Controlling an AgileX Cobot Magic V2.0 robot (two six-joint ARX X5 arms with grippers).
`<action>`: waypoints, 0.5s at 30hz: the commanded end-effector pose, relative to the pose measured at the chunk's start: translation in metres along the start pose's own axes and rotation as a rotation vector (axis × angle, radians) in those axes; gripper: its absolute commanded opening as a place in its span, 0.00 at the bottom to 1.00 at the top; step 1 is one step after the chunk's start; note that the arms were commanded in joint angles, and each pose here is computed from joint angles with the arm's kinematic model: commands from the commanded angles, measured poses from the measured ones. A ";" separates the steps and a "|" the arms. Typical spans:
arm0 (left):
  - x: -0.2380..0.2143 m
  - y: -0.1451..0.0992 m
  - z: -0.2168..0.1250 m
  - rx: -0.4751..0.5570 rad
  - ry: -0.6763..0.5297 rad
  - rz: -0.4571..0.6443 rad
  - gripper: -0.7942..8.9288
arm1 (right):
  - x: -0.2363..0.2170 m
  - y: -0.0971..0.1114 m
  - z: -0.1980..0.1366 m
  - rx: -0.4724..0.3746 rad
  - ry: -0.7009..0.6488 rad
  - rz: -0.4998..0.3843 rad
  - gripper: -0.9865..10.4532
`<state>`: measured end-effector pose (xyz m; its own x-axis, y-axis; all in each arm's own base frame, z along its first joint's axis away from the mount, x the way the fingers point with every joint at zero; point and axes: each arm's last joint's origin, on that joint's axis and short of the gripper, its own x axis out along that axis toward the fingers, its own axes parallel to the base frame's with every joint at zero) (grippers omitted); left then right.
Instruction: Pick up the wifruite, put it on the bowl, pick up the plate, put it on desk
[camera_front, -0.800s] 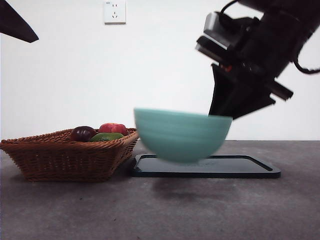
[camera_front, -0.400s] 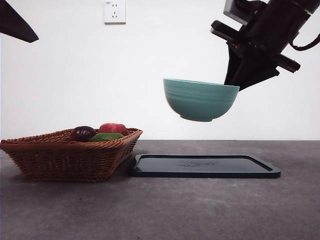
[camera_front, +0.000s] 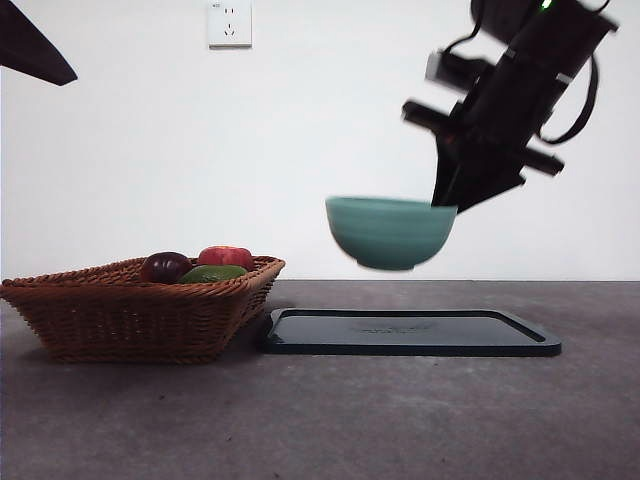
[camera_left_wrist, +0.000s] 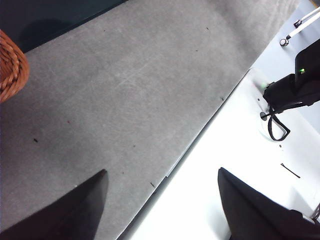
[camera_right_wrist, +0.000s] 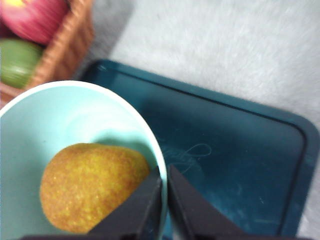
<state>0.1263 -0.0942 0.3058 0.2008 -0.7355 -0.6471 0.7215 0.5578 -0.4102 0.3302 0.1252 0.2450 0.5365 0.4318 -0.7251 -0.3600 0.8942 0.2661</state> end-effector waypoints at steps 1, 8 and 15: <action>0.000 -0.002 0.002 0.020 -0.004 -0.009 0.44 | 0.018 -0.003 0.003 -0.035 0.024 0.000 0.10; 0.000 -0.002 0.002 0.020 -0.004 -0.010 0.44 | 0.047 -0.011 -0.003 -0.089 0.070 -0.006 0.10; 0.000 -0.002 0.002 0.020 -0.004 -0.010 0.44 | 0.051 -0.011 -0.002 -0.107 0.052 -0.004 0.10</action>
<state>0.1263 -0.0941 0.3058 0.2006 -0.7354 -0.6473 0.7214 0.5579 -0.4103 0.3548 0.1340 0.2016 0.4864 0.4130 -0.7700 -0.4224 0.8825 0.2066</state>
